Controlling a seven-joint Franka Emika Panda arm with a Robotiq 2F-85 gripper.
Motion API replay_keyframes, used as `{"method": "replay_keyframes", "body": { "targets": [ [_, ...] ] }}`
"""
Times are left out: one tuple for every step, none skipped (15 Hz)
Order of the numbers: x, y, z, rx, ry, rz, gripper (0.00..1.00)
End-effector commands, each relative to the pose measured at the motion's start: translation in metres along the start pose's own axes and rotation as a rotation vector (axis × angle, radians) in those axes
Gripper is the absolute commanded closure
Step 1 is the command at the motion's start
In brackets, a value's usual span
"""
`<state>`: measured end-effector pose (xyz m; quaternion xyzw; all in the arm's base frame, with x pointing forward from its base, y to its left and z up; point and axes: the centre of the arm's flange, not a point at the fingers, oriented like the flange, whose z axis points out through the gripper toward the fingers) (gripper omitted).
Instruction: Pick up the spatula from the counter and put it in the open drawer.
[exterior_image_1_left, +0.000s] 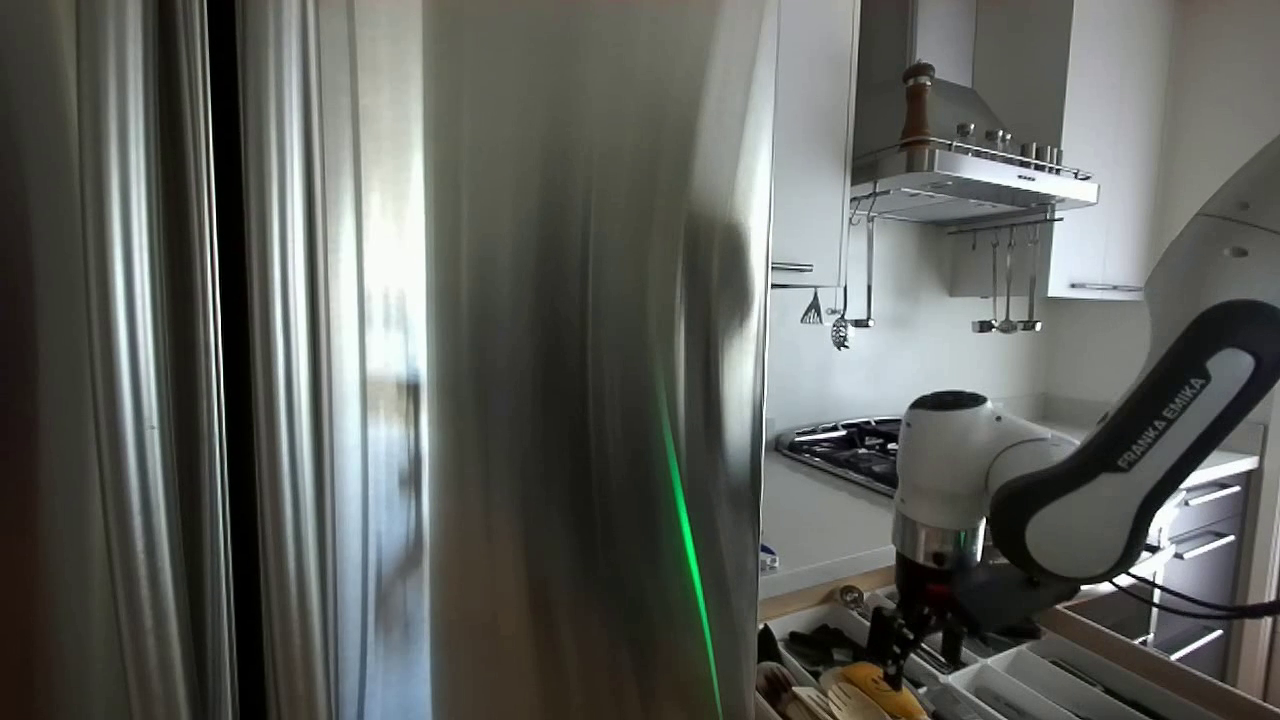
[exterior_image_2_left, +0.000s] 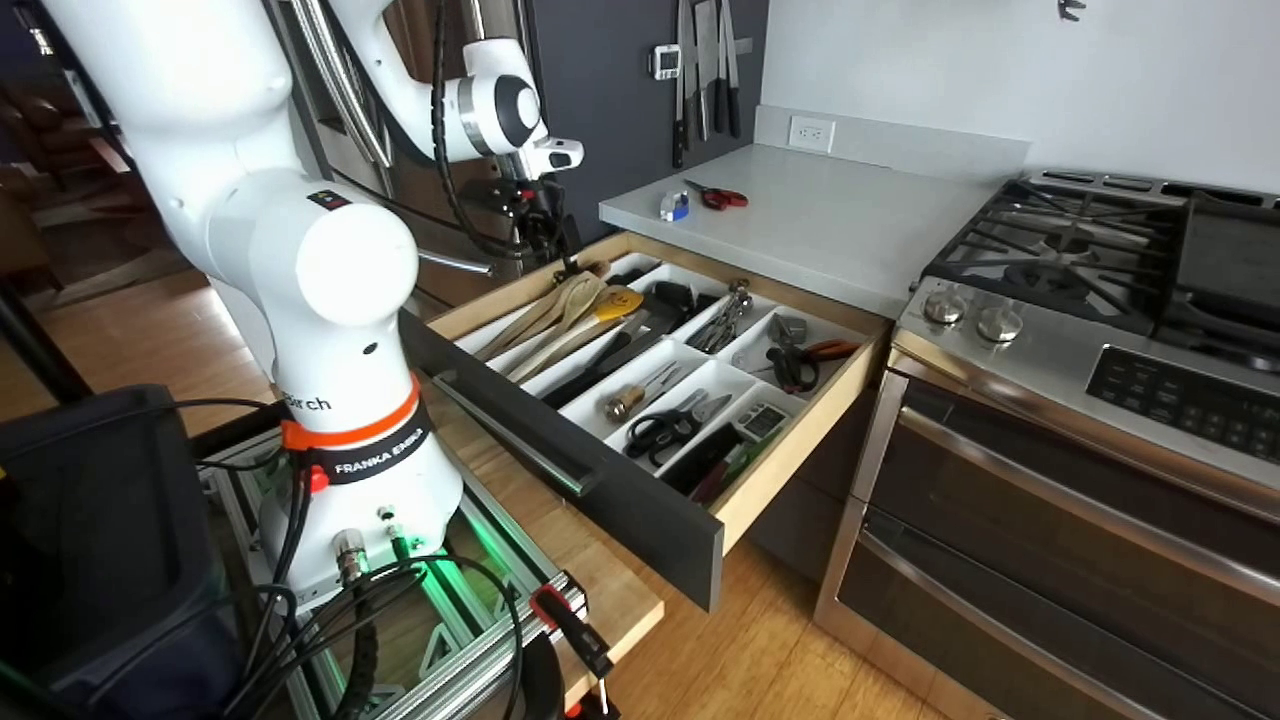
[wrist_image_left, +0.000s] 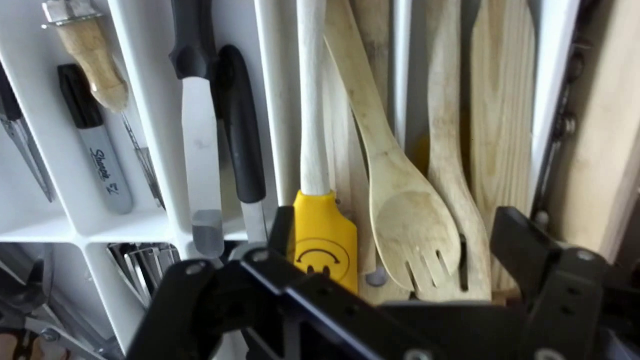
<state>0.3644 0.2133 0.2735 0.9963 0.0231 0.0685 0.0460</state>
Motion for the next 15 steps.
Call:
{"method": "replay_keyframes", "body": {
  "targets": [
    [0.022, 0.030, -0.067, 0.085, 0.012, 0.019, 0.00],
    [0.032, 0.037, -0.081, 0.116, 0.022, 0.023, 0.00],
    [0.041, 0.048, -0.098, 0.141, 0.032, 0.023, 0.00],
    [0.052, 0.056, -0.113, 0.164, 0.039, 0.022, 0.00],
    [0.061, 0.065, -0.128, 0.183, 0.048, 0.023, 0.00],
    [0.072, 0.075, -0.144, 0.200, 0.054, 0.023, 0.00],
    [0.082, 0.085, -0.158, 0.214, 0.060, 0.025, 0.00],
    [0.092, 0.093, -0.172, 0.229, 0.064, 0.020, 0.00],
    [0.101, 0.100, -0.183, 0.239, 0.072, 0.018, 0.00],
    [0.086, 0.087, -0.165, 0.212, 0.089, 0.025, 0.00],
    [0.093, 0.095, -0.177, 0.220, 0.095, 0.024, 0.00],
    [0.097, 0.099, -0.183, 0.224, 0.100, 0.024, 0.00],
    [0.098, 0.100, -0.185, 0.225, 0.101, 0.026, 0.00],
    [0.098, 0.099, -0.185, 0.225, 0.100, 0.025, 0.00],
    [0.098, 0.098, -0.184, 0.225, 0.097, 0.023, 0.00]
  ]
}}
